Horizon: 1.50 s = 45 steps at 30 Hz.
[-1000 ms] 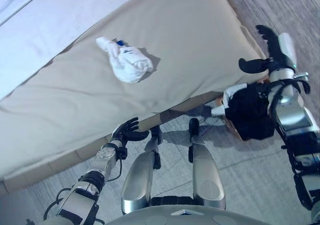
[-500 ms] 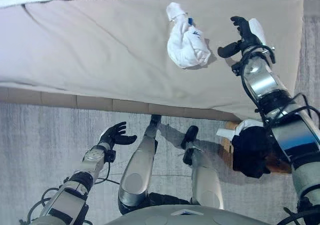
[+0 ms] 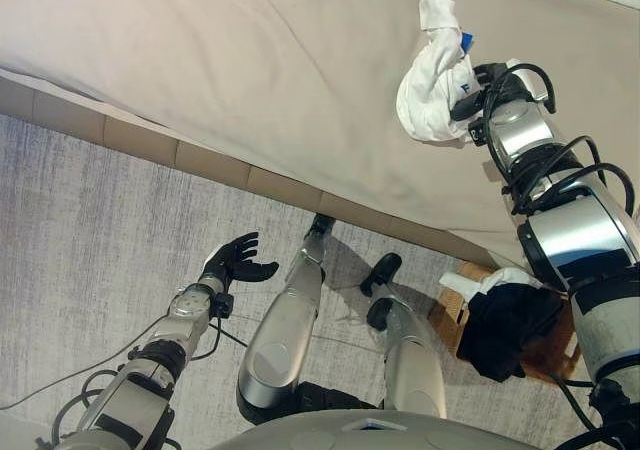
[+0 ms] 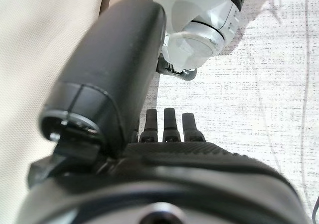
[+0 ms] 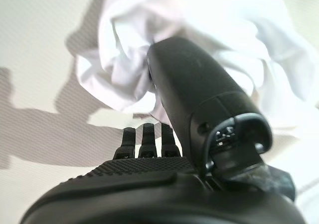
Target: Pick up the clothes from the bed and place them into the basket
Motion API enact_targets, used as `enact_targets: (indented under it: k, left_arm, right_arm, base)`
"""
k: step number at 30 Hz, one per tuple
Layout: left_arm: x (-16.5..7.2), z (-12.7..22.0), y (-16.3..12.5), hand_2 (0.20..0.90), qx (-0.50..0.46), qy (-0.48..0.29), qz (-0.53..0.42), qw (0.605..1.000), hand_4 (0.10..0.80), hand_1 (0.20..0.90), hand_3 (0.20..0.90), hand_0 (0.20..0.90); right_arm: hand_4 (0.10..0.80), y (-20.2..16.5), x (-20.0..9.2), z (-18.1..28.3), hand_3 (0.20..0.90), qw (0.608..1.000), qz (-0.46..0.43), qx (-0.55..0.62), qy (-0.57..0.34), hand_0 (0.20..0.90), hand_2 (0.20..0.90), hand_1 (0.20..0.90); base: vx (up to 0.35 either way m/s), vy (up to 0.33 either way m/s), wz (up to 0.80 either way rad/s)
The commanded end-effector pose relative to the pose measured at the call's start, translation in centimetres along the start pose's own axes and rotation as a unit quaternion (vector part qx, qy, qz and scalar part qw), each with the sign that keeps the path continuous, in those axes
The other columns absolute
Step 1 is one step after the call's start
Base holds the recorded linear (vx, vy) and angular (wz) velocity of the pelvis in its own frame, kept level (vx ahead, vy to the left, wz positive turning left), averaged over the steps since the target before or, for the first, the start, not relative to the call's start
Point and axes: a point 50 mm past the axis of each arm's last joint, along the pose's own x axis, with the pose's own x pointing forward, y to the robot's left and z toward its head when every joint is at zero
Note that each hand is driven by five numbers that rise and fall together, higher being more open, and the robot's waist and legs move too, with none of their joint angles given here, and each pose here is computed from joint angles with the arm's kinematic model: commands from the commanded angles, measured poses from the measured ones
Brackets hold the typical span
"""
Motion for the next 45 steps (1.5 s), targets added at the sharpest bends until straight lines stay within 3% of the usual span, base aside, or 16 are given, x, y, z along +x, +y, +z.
enact_targets:
  k: [1, 6, 8, 14, 18, 23, 28, 34, 45]
  left_arm:
    - [-1.1, -1.0, 0.5, 0.900, 0.001, -0.011, -0.011, 1.000, 0.800, 0.900, 0.900, 0.900]
    - [-1.3, -1.0, 0.3, 0.900, 0.000, -0.020, -0.017, 1.000, 0.800, 0.900, 0.900, 0.900]
    - [-1.5, -1.3, 0.2, 0.900, 0.002, -0.020, -0.021, 1.000, 0.800, 0.900, 0.900, 0.900]
    - [-1.9, -1.9, 0.0, 0.900, 0.000, -0.017, -0.014, 1.000, 0.800, 0.900, 0.900, 0.900]
    - [-1.8, -2.3, 0.2, 0.900, -0.005, -0.005, 0.006, 1.000, 0.800, 0.900, 0.900, 0.900]
    - [-1.6, -2.0, 1.0, 0.900, -0.011, 0.000, 0.035, 0.999, 0.800, 0.900, 0.900, 0.900]
    - [-1.6, -2.2, 2.5, 0.900, 0.002, 0.030, 0.060, 0.998, 0.800, 0.900, 0.900, 0.900]
    - [-3.4, -6.6, 3.9, 0.900, 0.018, 0.135, 0.082, 0.987, 0.800, 0.900, 0.900, 0.900]
    - [-4.2, -9.2, 2.2, 0.900, -0.002, 0.186, 0.060, 0.981, 0.800, 0.900, 0.900, 0.900]
  right_arm:
    - [0.800, -3.3, -0.1, 1.4, 0.900, 0.999, -0.038, -0.024, -0.007, 0.900, 0.900, 0.900]
    - [0.800, -3.2, -0.4, 2.9, 0.900, 0.999, -0.025, -0.033, -0.020, 0.900, 0.900, 0.900]
    - [0.100, -3.1, -0.8, 4.4, 0.200, 0.997, -0.027, -0.028, -0.063, 0.300, 0.300, 0.300]
    - [0.100, -1.9, -2.8, 9.0, 0.200, 0.967, -0.053, 0.100, -0.227, 0.300, 0.300, 0.300]
    - [0.100, -1.2, -5.4, 11.2, 0.200, 0.911, -0.055, 0.218, -0.346, 0.300, 0.300, 0.300]
    - [0.100, -3.1, -7.6, 11.5, 0.200, 0.856, -0.106, 0.276, -0.425, 0.300, 0.300, 0.300]
    - [0.100, -6.0, -7.7, 9.2, 0.200, 0.852, -0.153, 0.270, -0.421, 0.300, 0.300, 0.300]
    - [0.100, -7.8, -7.6, 4.5, 0.200, 0.873, -0.167, 0.237, -0.393, 0.300, 0.300, 0.300]
    - [0.100, -10.7, -7.2, -4.4, 0.200, 0.904, -0.243, 0.197, -0.291, 0.300, 0.300, 0.300]
  base:
    - [0.006, 0.024, 0.05]
    - [0.000, -0.002, 0.01]
    - [-0.006, -0.006, 0.08]
    - [-0.007, -0.005, 0.02]
    - [-0.033, -0.010, -0.08]
    - [-0.086, -0.044, -0.27]
    - [-0.038, -0.143, -0.29]
    - [0.033, -0.141, -0.37]
    - [-0.023, -0.069, -0.34]
